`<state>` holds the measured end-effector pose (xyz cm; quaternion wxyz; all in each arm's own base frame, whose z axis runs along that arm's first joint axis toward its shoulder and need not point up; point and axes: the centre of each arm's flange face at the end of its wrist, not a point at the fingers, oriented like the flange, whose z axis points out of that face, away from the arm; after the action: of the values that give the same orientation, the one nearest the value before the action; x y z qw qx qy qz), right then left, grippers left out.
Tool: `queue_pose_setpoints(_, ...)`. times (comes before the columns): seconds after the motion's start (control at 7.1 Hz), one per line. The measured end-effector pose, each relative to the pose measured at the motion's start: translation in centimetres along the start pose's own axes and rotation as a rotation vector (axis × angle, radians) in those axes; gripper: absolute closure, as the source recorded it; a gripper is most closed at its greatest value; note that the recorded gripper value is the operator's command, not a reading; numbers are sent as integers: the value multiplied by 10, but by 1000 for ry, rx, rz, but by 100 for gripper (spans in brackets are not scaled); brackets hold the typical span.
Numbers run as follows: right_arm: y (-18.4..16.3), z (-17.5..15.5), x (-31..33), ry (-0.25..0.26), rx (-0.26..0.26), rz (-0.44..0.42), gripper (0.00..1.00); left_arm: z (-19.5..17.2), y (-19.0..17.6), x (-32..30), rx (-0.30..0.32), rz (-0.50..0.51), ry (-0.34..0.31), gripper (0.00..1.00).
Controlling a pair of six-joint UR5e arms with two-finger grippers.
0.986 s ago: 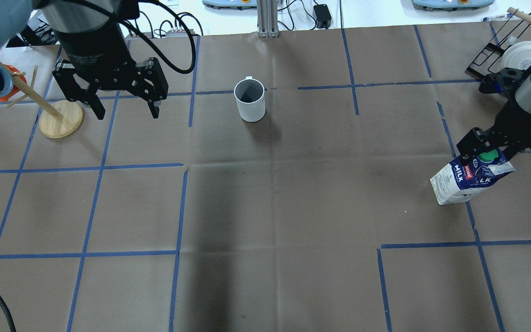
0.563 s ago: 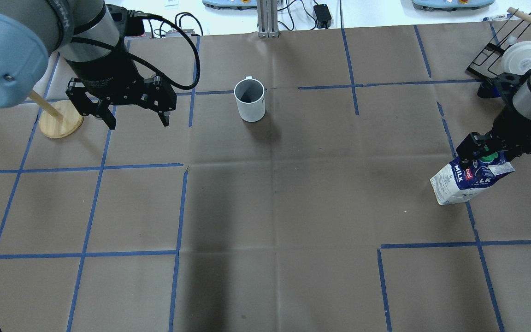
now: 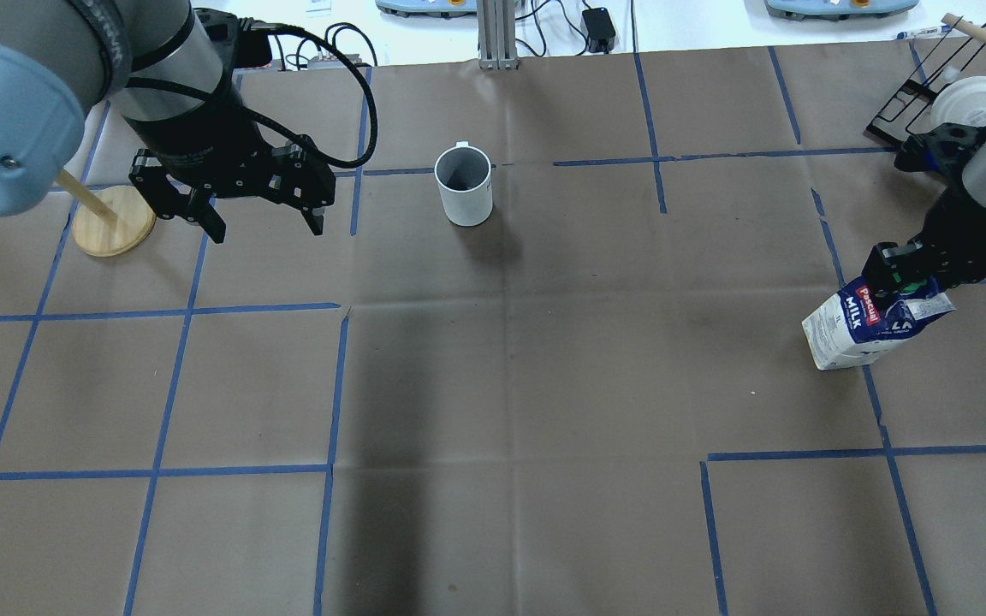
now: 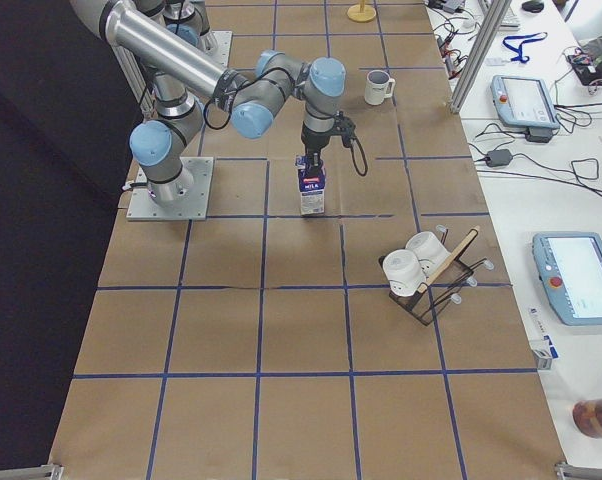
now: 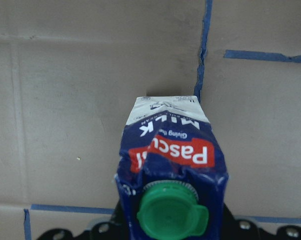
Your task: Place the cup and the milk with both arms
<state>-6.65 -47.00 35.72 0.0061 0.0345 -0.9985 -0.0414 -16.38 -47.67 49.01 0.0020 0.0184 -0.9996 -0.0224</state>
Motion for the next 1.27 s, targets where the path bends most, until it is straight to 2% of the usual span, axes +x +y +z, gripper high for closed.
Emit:
queue_pose_setpoints(0.42, -7, -75, 0, 6, 17, 22, 44, 1, 6, -1, -2, 3, -5, 1)
queue_pose_setpoints(0.85, -27, -117, -37, 22, 52, -1, 44, 1, 7, -2, -2, 3, -5, 1)
queue_pose_setpoints(1.27, -96, -143, -129, 22, 41, 0, 44, 2, 7, -2, -3, 5, -5, 1)
